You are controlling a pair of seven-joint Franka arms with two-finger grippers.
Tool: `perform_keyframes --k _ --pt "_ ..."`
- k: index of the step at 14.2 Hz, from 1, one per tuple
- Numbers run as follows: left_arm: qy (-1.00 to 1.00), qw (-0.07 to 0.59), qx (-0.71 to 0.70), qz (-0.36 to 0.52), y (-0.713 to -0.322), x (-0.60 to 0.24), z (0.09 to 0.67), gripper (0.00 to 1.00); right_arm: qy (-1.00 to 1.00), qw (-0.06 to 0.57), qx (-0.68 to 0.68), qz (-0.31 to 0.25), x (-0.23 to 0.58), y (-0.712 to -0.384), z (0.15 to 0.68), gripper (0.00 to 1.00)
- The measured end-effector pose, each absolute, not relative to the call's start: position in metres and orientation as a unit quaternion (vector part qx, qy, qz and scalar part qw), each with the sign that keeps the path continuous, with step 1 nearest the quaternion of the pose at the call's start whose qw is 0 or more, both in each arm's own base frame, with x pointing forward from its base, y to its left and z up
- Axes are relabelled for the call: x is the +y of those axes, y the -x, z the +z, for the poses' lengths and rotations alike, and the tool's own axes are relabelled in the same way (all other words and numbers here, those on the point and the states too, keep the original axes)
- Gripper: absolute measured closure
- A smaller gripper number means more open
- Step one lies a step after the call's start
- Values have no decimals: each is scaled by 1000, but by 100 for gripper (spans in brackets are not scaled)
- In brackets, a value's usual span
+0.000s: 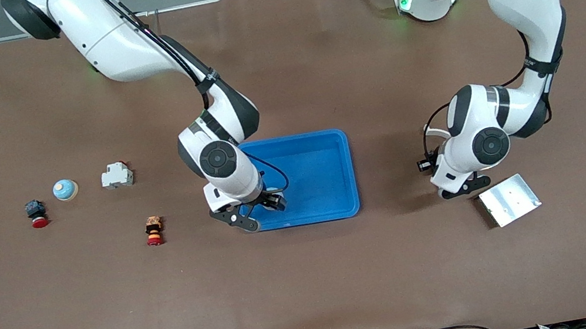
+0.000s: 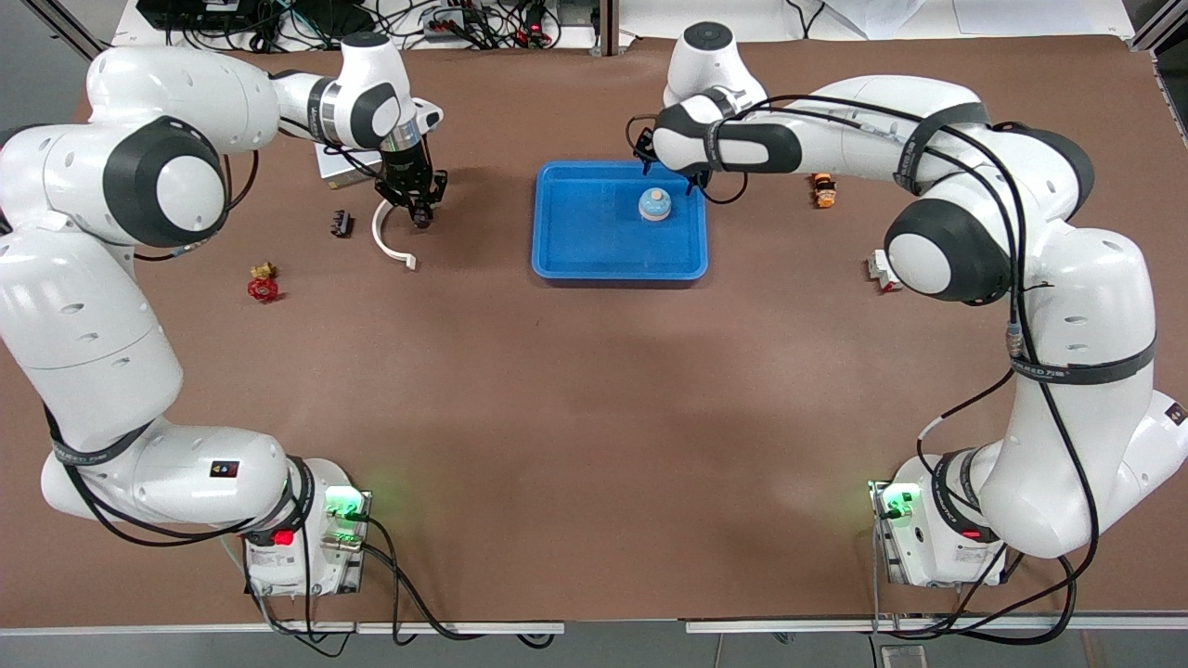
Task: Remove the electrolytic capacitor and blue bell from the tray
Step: 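Grasp the second bell with the right gripper while the left gripper lowers the capacitor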
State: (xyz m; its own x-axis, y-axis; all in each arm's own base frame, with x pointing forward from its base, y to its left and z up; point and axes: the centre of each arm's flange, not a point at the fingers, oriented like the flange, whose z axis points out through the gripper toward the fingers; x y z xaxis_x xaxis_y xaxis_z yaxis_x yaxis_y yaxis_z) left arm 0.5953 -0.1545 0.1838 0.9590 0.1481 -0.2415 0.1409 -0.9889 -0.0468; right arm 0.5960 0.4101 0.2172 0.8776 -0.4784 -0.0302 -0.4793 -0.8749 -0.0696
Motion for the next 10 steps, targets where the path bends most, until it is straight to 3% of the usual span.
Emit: perform_keyframes --k 10 --pt "990 12 -72 122 -595 -157 175 69 969 39 243 4 423 -586 190 0"
